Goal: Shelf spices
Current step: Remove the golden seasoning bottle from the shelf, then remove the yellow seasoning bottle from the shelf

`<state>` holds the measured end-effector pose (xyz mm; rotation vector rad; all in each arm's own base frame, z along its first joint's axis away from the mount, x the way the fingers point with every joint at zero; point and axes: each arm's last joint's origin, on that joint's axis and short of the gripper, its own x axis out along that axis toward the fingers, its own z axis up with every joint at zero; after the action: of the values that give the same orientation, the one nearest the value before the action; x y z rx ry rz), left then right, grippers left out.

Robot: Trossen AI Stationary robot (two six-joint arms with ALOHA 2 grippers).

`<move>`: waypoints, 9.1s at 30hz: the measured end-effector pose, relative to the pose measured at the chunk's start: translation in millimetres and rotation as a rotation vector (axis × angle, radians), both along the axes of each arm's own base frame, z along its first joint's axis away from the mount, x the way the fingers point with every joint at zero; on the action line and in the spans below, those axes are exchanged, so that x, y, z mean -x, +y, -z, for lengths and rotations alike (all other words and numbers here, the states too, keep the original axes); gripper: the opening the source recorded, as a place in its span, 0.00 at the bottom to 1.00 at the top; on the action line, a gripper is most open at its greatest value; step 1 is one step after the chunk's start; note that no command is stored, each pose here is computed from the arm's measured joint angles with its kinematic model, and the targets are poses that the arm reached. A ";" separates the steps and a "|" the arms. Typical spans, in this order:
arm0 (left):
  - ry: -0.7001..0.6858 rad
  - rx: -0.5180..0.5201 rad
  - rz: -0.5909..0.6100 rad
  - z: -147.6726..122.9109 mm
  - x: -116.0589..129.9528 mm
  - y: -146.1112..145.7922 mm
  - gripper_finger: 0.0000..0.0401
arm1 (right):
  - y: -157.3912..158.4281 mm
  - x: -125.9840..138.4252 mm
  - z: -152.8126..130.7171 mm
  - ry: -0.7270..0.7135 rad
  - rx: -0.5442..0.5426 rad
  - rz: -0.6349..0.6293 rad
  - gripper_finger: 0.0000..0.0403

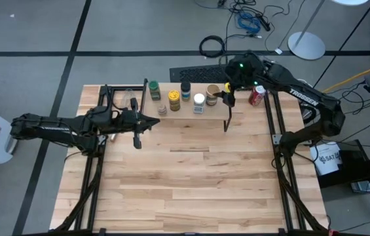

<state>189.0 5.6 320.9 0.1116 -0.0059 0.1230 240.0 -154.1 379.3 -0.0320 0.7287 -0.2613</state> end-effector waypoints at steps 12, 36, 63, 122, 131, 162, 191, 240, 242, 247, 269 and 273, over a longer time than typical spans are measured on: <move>0.000 -0.001 0.000 0.0 0.0 0.0 0.06 | -13.4 -12.2 18.2 0.036 -0.068 -0.015 0.87; 0.000 -0.006 -0.001 0.0 0.0 0.1 0.06 | -20.6 -22.1 34.9 0.095 -0.106 -0.009 0.78; -0.001 -0.005 0.000 -0.2 0.0 0.1 0.06 | -10.9 -8.9 26.1 0.110 -0.133 0.013 0.67; -0.009 0.002 0.054 -0.9 -0.1 -10.2 0.06 | 177.4 60.7 142.3 0.202 -0.413 0.036 0.67; -0.009 0.002 0.053 -1.0 -0.1 -10.1 0.06 | 179.5 62.0 155.0 0.203 -0.331 0.150 0.67; -0.012 0.029 0.055 -1.0 -0.1 -10.3 0.06 | 211.5 77.6 169.9 0.153 -0.264 0.240 0.68; -0.051 -0.034 -0.039 -5.5 0.4 -6.9 0.06 | 215.8 69.7 162.7 0.146 -0.242 0.152 0.82; 0.256 0.062 -0.142 -47.6 -32.7 66.6 0.65 | 219.0 59.0 42.2 -0.104 -0.150 -0.040 0.82; 0.288 0.063 -0.154 -49.5 -36.1 74.6 0.71 | 219.0 59.0 42.2 -0.105 -0.150 -0.039 0.82; 0.335 -0.096 -0.248 -43.6 -47.6 84.7 0.84 | 219.0 59.0 42.1 -0.106 -0.154 -0.036 0.82; 0.376 0.007 -0.147 -27.5 -53.4 109.9 0.85 | 218.9 59.2 42.5 -0.107 -0.168 -0.022 0.82; 0.396 0.042 -0.130 -19.0 -55.1 124.6 0.85 | 218.9 59.1 42.5 -0.106 -0.167 -0.023 0.82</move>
<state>244.2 130.2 340.0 0.0929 0.3990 0.2292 180.8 64.8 336.7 0.1317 0.6422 -0.1784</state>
